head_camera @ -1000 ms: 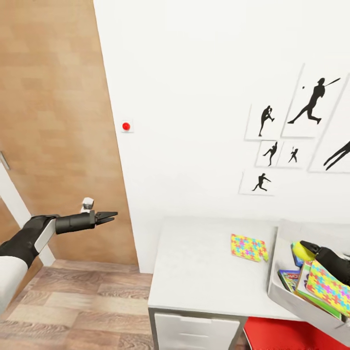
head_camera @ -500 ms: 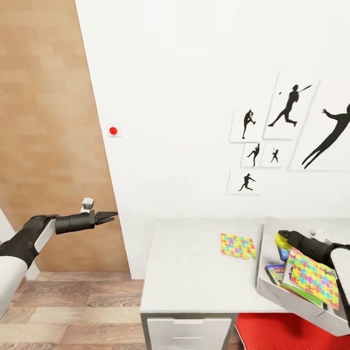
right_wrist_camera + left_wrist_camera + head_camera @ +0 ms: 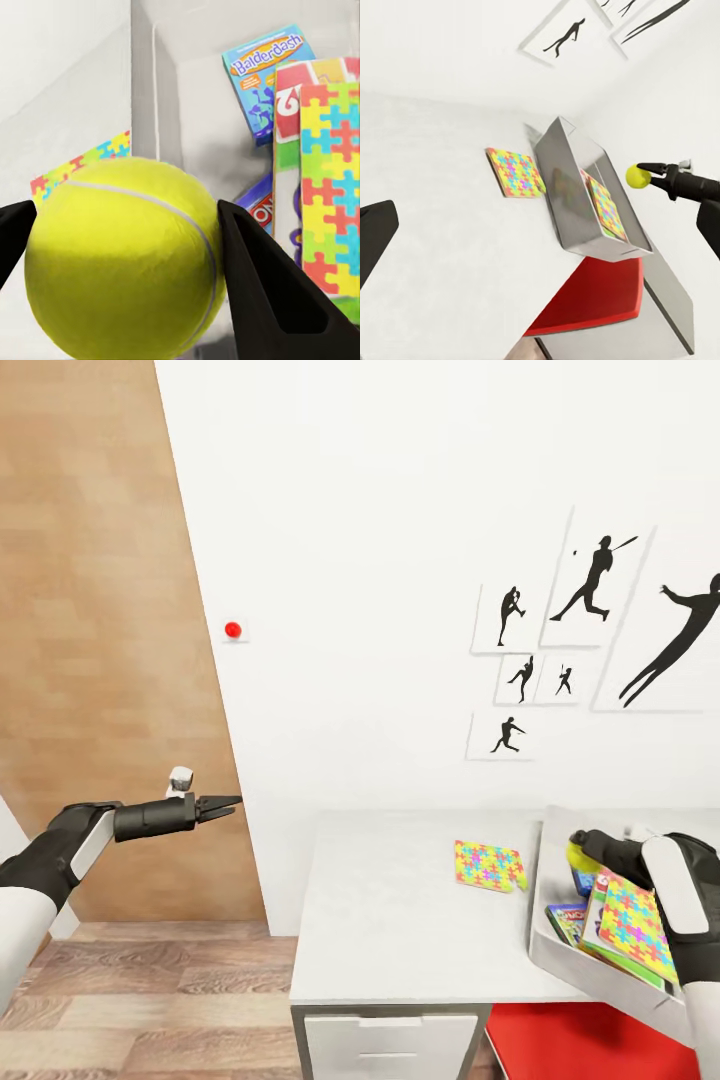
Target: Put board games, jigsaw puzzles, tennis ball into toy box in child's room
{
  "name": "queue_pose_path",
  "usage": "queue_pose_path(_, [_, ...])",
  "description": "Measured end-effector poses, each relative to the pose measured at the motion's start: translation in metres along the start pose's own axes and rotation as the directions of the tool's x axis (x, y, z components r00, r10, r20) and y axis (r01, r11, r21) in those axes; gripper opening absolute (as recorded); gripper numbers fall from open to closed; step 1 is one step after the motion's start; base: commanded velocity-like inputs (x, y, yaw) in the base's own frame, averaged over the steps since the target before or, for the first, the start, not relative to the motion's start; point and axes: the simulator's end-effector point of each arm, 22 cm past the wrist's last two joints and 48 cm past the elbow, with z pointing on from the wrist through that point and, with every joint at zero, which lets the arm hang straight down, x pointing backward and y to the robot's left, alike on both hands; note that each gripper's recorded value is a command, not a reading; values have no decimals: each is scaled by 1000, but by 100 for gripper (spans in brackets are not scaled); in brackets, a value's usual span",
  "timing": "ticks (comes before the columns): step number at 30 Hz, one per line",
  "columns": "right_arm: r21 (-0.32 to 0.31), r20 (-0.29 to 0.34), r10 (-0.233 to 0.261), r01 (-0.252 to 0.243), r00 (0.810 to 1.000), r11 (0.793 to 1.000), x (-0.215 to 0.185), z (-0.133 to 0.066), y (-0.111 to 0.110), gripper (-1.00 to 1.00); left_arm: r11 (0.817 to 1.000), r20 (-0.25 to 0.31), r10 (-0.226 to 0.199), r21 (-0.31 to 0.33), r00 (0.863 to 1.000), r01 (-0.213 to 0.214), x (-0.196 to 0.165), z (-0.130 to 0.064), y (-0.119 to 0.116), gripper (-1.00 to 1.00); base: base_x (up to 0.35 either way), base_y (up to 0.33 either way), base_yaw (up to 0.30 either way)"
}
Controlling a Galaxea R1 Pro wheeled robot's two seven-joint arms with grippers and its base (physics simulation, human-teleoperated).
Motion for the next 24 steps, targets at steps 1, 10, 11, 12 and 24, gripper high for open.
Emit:
queue_pose_path(1, [19, -1, -5, 5, 1000, 1000, -1, 2, -2, -100, 1000, 0, 0, 0, 1000, 0, 0, 0, 0, 100, 0, 0, 0])
queue_pose_path(10, [99, -65, -41, 47, 997, 994, 19, 25, -12, -100, 1000, -1, -3, -1, 1000, 3, 1, 1, 2, 100, 0, 0, 19])
queue_pose_path(11, [101, -72, -55, 62, 996, 993, 22, 28, -10, -100, 1000, -2, -4, -1, 1000, 4, 1, 1, 2, 100, 0, 0, 66])
queue_pose_path(12, [103, -73, -67, 75, 995, 992, 24, 30, -6, -100, 1000, -2, -5, -1, 1000, 5, 2, 1, 3, 100, 0, 0, 67])
queue_pose_path(24, [107, -66, -100, 107, 993, 989, 25, 42, 7, -100, 1000, -10, -16, -5, 1000, 16, 6, 4, 9, 100, 0, 0, 74])
